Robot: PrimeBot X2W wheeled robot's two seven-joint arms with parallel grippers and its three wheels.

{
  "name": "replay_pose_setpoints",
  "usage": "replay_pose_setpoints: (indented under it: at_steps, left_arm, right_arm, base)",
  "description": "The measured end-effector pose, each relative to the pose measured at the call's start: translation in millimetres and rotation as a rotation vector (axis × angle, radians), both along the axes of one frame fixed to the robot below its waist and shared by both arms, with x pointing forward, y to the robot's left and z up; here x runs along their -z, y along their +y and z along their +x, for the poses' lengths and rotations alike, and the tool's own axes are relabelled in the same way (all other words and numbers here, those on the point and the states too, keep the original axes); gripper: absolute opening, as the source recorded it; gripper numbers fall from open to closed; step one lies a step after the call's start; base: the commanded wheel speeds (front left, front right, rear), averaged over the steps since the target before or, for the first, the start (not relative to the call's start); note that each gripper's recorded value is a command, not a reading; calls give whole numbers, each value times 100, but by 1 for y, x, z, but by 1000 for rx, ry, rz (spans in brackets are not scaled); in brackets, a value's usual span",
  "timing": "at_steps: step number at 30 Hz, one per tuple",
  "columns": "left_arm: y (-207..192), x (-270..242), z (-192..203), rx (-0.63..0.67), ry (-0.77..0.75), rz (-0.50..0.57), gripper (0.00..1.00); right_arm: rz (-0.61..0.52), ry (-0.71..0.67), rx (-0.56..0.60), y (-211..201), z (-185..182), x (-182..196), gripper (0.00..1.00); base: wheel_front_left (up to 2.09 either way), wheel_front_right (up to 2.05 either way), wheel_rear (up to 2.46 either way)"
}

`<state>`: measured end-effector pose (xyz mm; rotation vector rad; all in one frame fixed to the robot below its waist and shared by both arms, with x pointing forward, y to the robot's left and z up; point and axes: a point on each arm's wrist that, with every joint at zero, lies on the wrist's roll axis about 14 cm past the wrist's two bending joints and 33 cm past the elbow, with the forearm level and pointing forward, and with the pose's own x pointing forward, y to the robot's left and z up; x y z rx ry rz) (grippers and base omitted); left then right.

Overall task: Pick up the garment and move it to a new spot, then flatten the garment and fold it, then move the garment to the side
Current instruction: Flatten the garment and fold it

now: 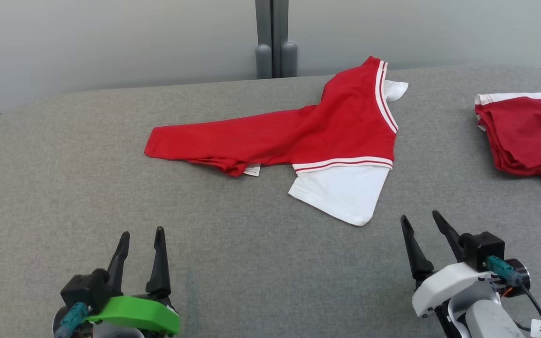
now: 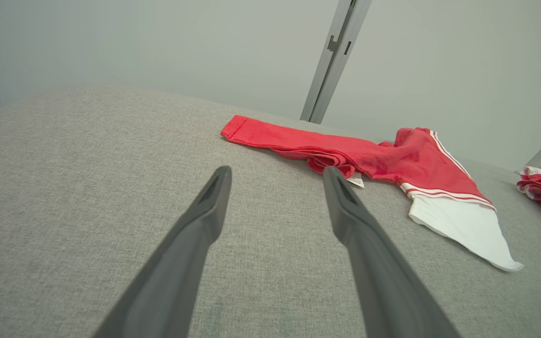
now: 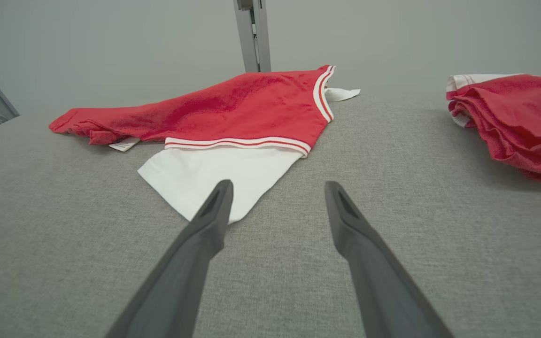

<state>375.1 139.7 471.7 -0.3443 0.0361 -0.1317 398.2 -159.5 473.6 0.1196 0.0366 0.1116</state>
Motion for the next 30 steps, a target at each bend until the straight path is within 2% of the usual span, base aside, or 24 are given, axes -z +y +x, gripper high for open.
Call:
replay_pose_setpoints:
  at_steps: [4, 18, 30]
  left_arm:
    - [0, 3, -1, 0, 10, 2, 100]
    - [10, 9, -9, -33, 31, -5, 100]
    - [23, 12, -14, -75, 43, -9, 100]
  right_arm:
    - [17, 86, -32, 12, -2, 24, 100]
    - [76, 309, -147, 58, 22, 63, 100]
    - [102, 368, -169, 76, 46, 71, 100]
  base:
    - [0, 0, 0]
    - [0, 0, 0]
    - [0, 0, 0]
